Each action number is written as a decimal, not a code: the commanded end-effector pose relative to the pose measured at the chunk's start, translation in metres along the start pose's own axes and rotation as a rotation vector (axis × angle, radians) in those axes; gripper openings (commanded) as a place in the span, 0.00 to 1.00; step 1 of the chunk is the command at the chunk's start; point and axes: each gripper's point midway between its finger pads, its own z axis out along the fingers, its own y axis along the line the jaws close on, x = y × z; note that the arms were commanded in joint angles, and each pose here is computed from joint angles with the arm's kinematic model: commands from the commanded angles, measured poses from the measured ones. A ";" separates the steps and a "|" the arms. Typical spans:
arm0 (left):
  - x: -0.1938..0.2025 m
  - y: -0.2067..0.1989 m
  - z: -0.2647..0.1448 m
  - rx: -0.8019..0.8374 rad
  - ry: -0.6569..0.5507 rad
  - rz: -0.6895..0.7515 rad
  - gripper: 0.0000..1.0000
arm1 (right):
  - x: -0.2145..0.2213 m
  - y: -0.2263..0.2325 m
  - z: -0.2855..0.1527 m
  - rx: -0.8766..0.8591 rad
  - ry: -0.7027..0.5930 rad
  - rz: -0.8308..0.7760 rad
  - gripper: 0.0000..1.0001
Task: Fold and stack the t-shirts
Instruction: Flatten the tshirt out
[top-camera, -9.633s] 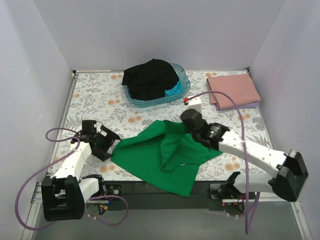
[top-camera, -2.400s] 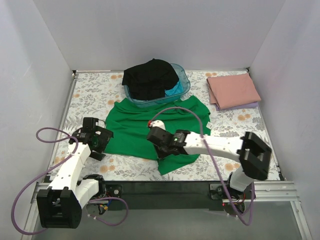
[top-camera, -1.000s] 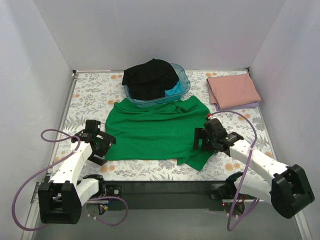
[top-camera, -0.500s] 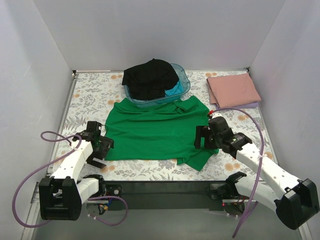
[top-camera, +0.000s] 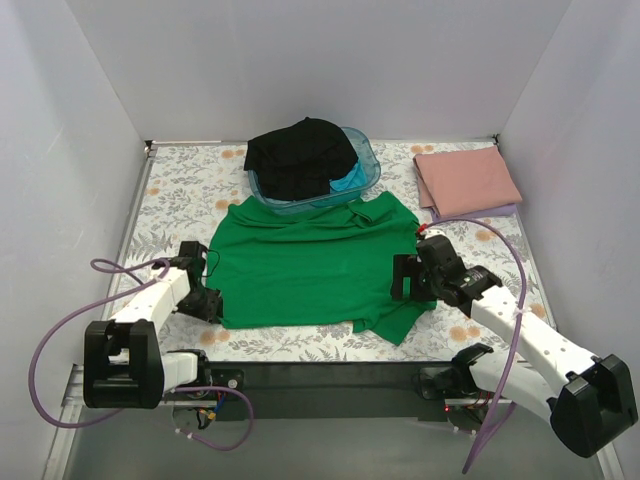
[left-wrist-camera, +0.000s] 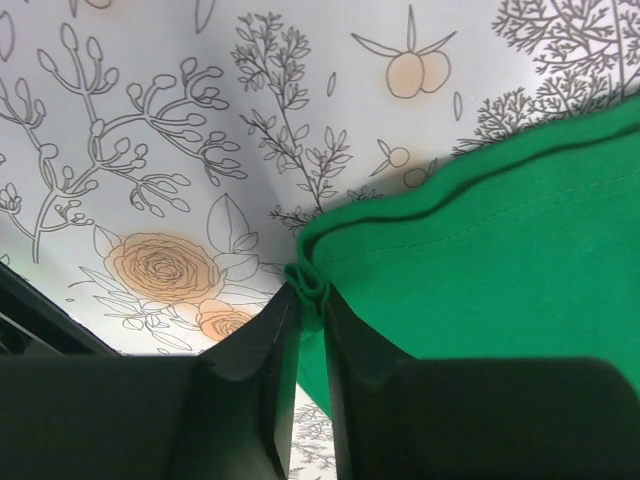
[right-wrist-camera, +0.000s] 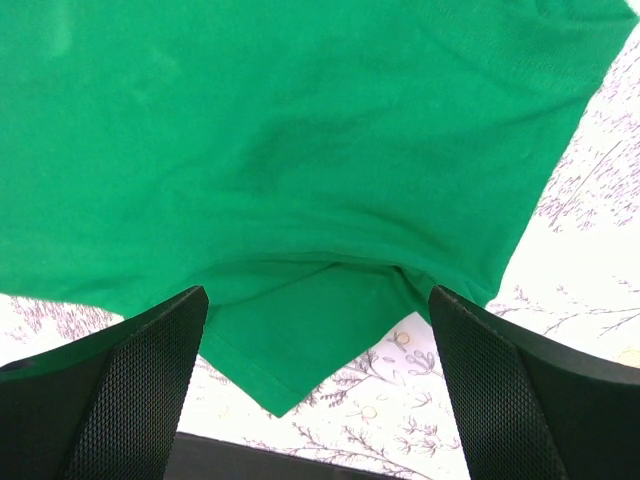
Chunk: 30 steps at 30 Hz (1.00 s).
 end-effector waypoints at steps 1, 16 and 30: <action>-0.014 -0.016 0.017 0.036 -0.072 -0.017 0.12 | 0.028 0.000 -0.002 -0.033 0.084 0.019 0.98; -0.015 -0.029 0.017 0.119 -0.084 0.046 0.00 | 0.113 0.006 -0.002 0.124 0.313 -0.043 0.80; -0.017 -0.025 0.012 0.138 -0.099 0.040 0.00 | 0.125 0.014 0.012 0.215 0.335 -0.069 0.64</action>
